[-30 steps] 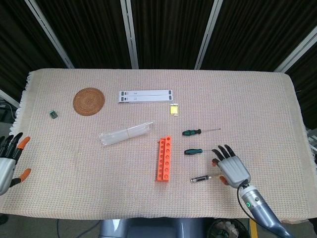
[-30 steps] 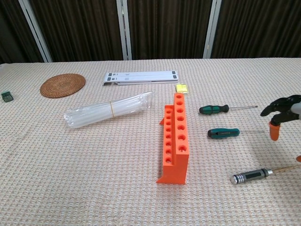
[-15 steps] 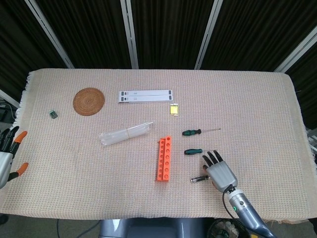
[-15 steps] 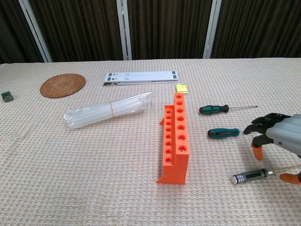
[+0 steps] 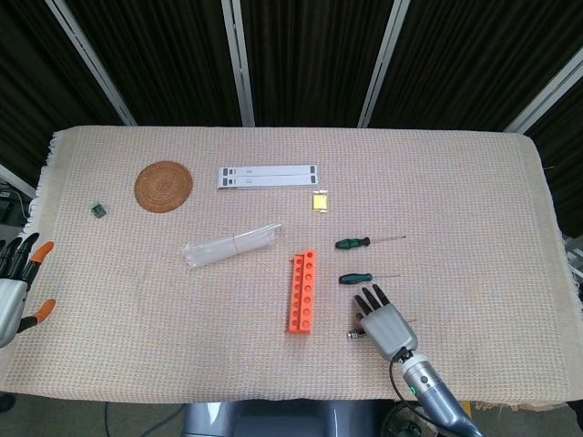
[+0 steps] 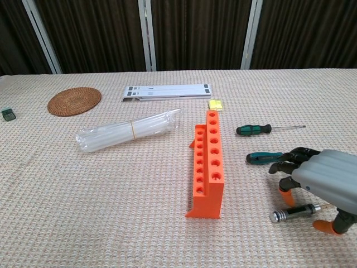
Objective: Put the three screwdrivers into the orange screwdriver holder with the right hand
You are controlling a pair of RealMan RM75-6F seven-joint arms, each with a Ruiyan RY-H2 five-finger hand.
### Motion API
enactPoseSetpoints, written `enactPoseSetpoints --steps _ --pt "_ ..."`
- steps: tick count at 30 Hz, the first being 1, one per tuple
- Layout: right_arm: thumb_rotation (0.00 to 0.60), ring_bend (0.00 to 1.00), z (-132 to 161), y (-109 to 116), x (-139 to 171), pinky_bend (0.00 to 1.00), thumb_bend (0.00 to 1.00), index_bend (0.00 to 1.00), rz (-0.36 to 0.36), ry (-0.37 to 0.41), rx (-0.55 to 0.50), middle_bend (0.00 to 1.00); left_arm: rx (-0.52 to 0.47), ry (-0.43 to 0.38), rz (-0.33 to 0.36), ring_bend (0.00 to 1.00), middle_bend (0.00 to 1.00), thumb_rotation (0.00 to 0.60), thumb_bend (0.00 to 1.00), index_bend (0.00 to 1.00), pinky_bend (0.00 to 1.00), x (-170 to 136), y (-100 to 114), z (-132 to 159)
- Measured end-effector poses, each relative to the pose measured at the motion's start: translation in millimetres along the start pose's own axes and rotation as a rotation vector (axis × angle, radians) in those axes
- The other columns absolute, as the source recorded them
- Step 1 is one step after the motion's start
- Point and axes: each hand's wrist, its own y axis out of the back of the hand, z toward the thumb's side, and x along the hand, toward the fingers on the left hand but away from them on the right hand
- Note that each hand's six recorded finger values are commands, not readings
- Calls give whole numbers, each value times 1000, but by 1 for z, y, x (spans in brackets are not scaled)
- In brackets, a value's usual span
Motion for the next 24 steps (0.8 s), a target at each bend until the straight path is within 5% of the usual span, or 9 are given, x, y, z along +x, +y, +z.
enactPoseSetpoints --steps 24 --pt "600 0 18 8 -11 0 224 456 -28 -1 -72 101 -6 16 -21 0 0 600 235 104 0 2 -7 -5"
